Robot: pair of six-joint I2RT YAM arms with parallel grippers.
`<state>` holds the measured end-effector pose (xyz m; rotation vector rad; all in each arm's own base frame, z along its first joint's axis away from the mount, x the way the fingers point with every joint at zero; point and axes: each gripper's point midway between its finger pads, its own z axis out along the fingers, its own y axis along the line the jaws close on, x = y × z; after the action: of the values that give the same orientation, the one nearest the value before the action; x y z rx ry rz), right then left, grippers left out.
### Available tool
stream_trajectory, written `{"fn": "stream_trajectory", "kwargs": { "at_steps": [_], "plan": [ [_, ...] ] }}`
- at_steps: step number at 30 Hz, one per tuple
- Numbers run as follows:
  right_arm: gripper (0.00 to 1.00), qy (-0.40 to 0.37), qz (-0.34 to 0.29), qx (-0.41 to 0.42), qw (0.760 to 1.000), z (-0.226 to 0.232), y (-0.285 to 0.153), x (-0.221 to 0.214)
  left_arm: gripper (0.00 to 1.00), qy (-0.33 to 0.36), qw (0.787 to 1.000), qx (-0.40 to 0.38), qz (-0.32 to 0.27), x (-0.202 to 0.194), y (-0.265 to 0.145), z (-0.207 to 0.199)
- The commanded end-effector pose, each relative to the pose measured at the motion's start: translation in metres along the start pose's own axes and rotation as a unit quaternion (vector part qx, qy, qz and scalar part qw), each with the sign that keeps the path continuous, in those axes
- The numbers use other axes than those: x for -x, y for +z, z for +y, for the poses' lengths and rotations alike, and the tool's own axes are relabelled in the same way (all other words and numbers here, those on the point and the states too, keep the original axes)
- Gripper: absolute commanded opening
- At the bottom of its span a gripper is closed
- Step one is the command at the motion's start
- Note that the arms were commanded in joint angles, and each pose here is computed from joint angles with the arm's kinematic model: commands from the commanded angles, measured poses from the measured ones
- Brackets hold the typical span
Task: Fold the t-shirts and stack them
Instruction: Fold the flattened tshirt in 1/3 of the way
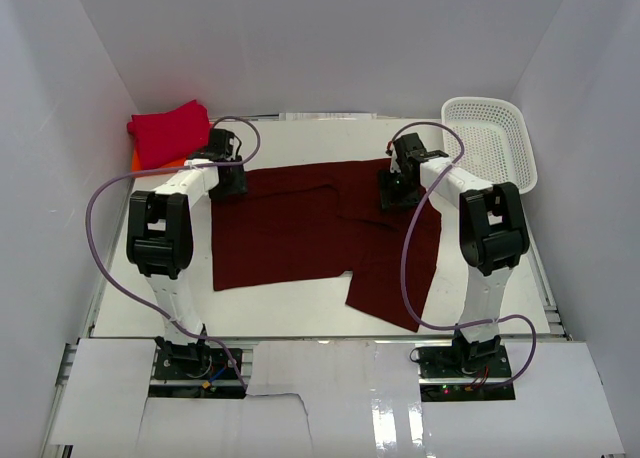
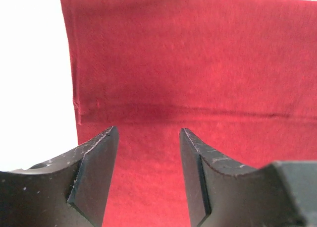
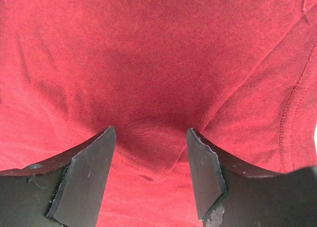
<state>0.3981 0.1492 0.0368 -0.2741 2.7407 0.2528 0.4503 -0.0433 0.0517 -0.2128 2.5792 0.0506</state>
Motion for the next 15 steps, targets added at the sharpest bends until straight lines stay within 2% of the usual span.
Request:
{"fn": "stream_trajectory", "kwargs": {
  "at_steps": [1,5,15],
  "plan": [
    [0.66,-0.008,-0.013,0.0,1.0,0.002,0.001,0.012,0.64,-0.004,0.998,0.019,-0.055,0.032,-0.014,0.0],
    [0.66,-0.008,-0.007,-0.002,1.0,0.0,0.007,0.007,0.65,-0.01,0.997,0.009,-0.075,0.039,-0.014,-0.005],
    [0.66,-0.007,0.006,-0.01,1.0,-0.005,0.021,0.001,0.66,-0.008,0.998,0.02,-0.066,0.036,0.014,-0.012]
  ]
}}
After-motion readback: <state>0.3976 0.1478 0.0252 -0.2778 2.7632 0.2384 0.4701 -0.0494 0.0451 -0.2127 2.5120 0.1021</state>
